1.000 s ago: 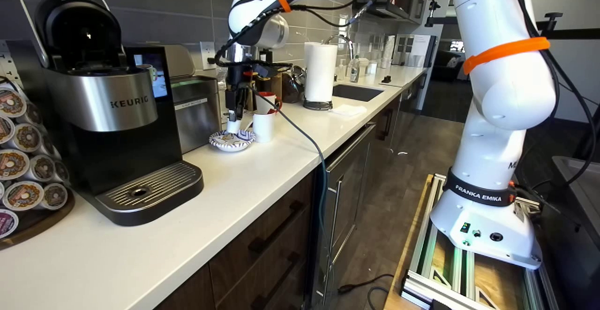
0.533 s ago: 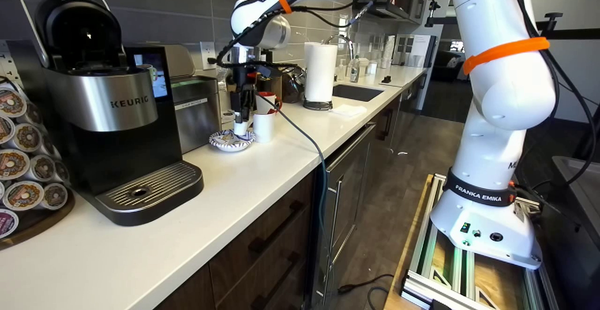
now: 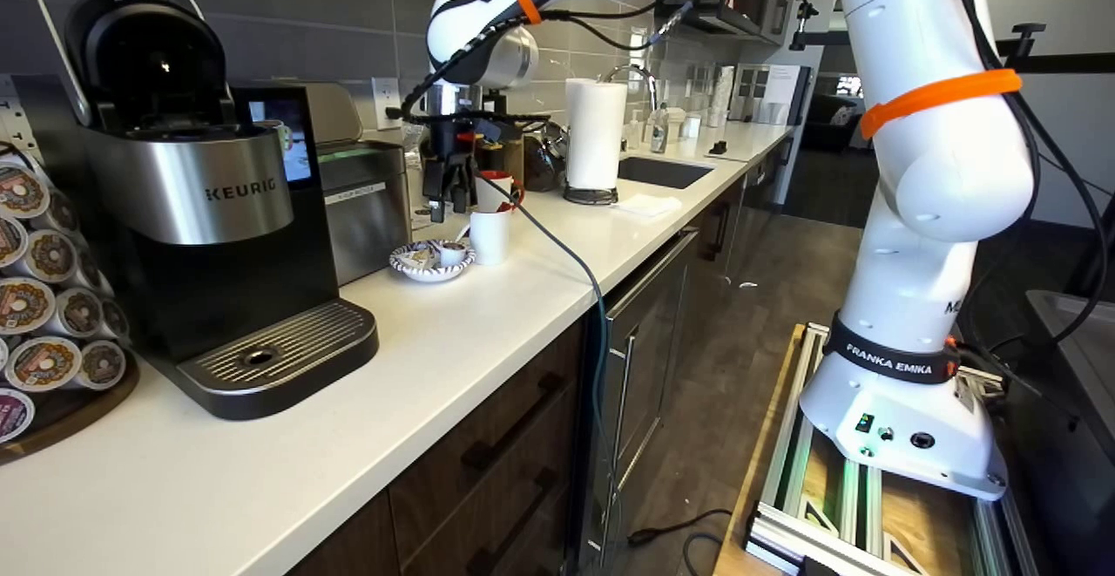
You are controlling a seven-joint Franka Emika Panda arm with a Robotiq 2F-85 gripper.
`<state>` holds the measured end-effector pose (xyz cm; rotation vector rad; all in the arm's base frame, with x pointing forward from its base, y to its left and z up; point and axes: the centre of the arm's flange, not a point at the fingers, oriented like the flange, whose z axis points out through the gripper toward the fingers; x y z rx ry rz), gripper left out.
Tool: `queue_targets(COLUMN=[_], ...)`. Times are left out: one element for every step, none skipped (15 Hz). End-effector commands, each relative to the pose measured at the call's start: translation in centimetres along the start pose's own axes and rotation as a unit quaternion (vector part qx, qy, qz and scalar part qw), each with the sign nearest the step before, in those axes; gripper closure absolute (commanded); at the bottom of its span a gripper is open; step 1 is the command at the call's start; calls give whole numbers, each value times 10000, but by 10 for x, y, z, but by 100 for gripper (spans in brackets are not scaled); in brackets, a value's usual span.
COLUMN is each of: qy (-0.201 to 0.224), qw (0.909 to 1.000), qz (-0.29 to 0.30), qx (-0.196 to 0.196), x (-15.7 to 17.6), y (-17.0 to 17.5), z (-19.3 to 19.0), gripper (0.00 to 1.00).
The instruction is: Put the coffee pod in the black and white bowl on the left.
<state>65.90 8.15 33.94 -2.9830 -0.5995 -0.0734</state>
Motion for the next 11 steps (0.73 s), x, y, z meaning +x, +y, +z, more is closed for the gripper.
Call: queue_targets(qy=[146,259,457,700,916,1124,1288,1438,1566,1729,1562], qw=[9996,9990,9976,9954,9919,9879,9828,9778,9720,9661,9767], qz=[229,351,501,606,827,1007,1252,1444,1632,1758,1405], qx=[-96,-110,-161,-227,-291,-368,-423,-494,-641,-768,-439], x=[-16,-26,-35,-43,-54,-62,-74,-84,-95,-104,-53], y=[-23,-31,-41,-52,-64,-74,-86,-98,-110,-121,-87], z=[-12,-16,-19,-21,-23,-24,-25,-26,-27,-26,-28], gripper=[0,0,0,0,0,0,0,0,0,0,0])
